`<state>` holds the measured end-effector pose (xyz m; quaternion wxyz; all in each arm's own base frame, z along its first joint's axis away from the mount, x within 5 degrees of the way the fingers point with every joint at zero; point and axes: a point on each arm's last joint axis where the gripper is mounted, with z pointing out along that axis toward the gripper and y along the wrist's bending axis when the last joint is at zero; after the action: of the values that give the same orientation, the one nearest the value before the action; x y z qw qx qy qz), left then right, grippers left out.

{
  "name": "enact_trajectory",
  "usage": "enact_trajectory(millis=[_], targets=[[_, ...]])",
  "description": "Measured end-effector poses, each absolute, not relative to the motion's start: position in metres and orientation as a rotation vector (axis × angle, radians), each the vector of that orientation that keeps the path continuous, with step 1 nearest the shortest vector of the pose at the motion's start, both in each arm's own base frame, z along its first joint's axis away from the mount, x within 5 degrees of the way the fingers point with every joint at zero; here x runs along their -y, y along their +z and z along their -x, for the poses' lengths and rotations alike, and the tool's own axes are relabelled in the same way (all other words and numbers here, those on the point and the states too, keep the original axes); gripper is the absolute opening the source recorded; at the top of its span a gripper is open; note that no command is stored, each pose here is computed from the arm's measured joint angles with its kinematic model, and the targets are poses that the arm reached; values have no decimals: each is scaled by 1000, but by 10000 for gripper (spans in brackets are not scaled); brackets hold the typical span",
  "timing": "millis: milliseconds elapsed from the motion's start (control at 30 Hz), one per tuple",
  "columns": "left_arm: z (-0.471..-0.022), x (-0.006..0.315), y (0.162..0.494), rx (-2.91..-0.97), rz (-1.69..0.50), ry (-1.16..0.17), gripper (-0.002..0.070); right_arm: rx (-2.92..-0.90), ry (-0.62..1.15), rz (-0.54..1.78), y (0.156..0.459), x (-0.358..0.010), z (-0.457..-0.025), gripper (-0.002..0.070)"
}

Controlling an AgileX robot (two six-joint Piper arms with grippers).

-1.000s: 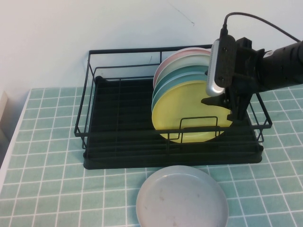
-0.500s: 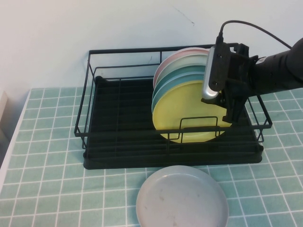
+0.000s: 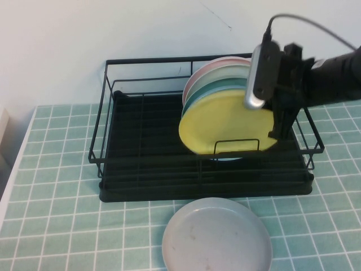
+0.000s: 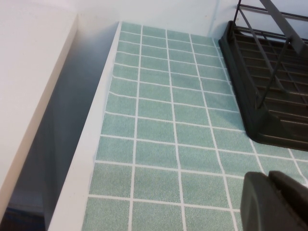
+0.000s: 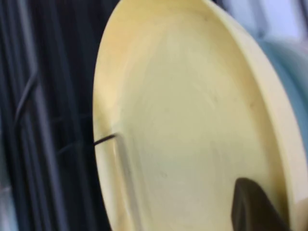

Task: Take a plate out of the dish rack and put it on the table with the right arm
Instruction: Grasp the plate from the shelf, then place the plate from the table

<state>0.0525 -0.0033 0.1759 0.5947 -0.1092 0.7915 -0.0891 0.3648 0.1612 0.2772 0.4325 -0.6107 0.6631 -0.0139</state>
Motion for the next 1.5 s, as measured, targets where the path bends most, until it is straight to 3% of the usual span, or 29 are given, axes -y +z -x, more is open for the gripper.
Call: enact_trajectory(millis=[300,433,567,700,967,1233,1500], targets=[[-52,3,176,-1839,254,-207,-3,-1477,-95,1314,387,-139,-305,106],[-52,3,176,-1839,254,-207,-3,-1608,127,1167,416,-130,-263,106],[-52,3,176,-1839,254,-207,-3,-1957,490,933,420,-124,-226,106],[-52,3,176,-1839,254,-207,-3,-2199,703,831,395,-123,-203,106],[-52,3,176,-1839,254,-207,-3,-2431,1021,524,287,-130,-192,106],[-52,3,176,-1839,254,-207,-3,-2476,1096,424,236,-144,-225,106],[-52,3,176,-1839,254,-207,-3,-2564,1014,382,201,-146,-242,106]])
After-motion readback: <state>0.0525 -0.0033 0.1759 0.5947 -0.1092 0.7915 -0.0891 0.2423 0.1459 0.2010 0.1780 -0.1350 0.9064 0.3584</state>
